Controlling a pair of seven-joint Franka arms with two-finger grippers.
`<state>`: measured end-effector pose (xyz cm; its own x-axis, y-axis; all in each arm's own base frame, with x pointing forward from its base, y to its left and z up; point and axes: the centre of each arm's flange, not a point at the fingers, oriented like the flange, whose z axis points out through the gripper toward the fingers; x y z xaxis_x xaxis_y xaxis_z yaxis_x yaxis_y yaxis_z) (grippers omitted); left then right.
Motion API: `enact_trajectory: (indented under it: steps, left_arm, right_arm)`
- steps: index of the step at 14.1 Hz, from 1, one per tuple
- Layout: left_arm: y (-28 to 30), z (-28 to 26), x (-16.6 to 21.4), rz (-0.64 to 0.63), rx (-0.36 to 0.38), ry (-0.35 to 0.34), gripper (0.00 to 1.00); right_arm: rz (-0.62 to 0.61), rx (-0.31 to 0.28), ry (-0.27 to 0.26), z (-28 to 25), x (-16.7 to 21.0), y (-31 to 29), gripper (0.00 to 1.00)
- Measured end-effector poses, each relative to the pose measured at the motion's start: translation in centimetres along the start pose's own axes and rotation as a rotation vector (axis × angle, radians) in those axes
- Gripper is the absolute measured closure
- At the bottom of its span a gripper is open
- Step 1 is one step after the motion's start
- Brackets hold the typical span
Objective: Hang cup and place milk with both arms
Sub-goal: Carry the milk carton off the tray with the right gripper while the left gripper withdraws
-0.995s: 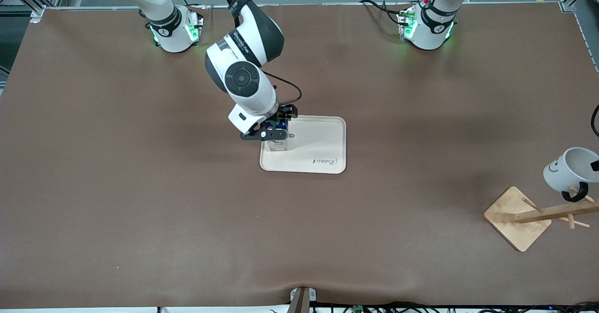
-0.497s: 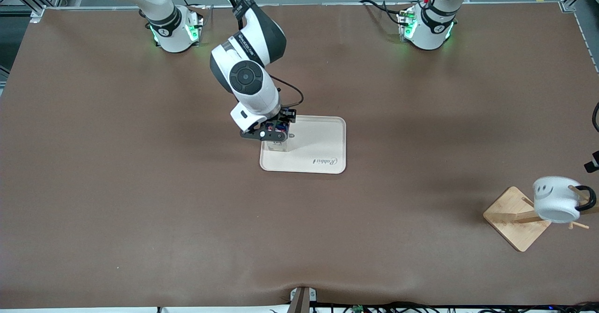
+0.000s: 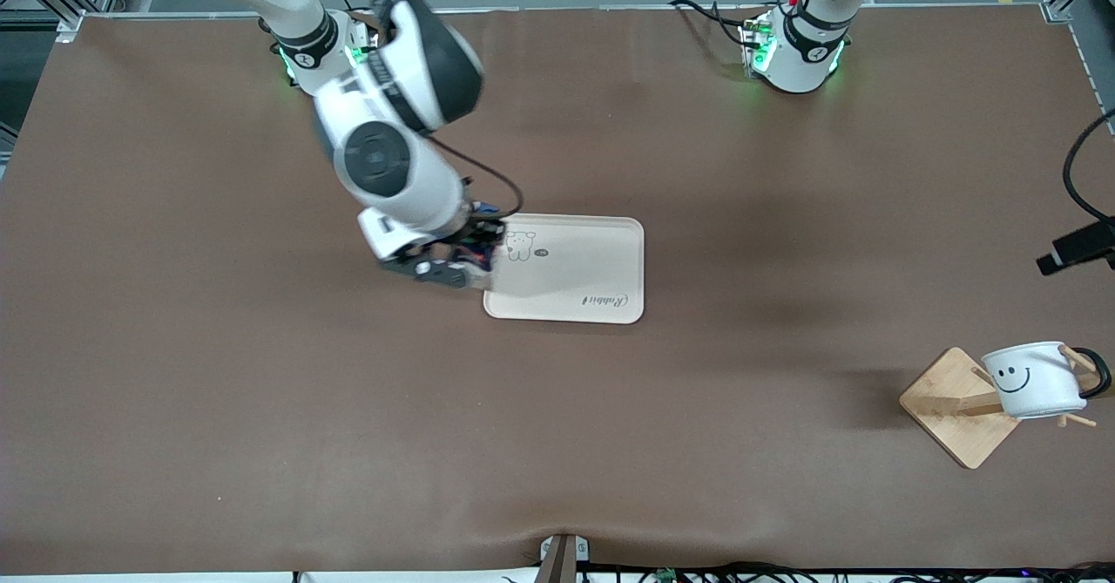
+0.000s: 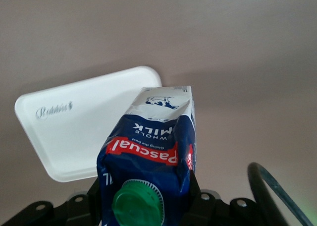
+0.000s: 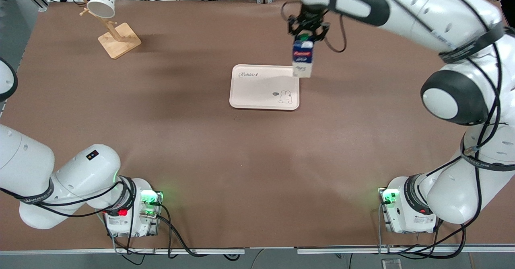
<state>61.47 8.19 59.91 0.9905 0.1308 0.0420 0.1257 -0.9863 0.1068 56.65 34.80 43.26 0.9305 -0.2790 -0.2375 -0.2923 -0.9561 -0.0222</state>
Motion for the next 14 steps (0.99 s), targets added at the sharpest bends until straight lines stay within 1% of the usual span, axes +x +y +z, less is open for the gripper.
enact_trajectory:
  steps: [2, 3, 5, 7, 9, 11, 12, 14]
  left_arm:
    - [2.1, -1.1, -1.1, -0.028, 0.018, -0.009, 0.0]
    - [3.2, -1.5, -1.6, -0.035, 0.026, -0.014, 0.0]
    - [4.9, -1.8, -2.5, -0.025, 0.037, -0.035, 0.0]
    - [6.3, -1.7, -3.0, -0.006, 0.039, -0.05, 0.0]
    - [7.5, -1.6, -3.2, 0.015, 0.038, -0.058, 0.0]
    - [8.9, -1.8, -3.6, 0.039, 0.04, -0.053, 0.0]
    - [10.1, -2.1, -4.0, 0.055, 0.047, -0.049, 0.0]
    - [12.7, -2.4, -4.8, 0.087, 0.075, -0.042, 0.0]
  right_arm:
    - [-0.039, -0.019, -0.052, -2.1, 2.8, 5.0, 0.35]
    - [-0.059, -0.018, -0.073, -3.1, 4.4, 7.9, 0.35]
    - [-0.075, -0.004, -0.106, -4.8, 7.7, 14.2, 0.35]
    - [-0.062, 0.013, -0.131, -5.4, 10.8, 21.0, 0.35]
    - [-0.107, 0.032, -0.144, -4.8, 14.0, 29.0, 0.35]
    - [-0.14, 0.024, -0.138, -3.1, 16.0, 35.9, 0.35]
    - [-0.142, 0.004, -0.135, -1.7, 16.5, 38.0, 0.35]
    - [-0.145, -0.028, -0.146, 1.3, 16.7, 40.0, 0.35]
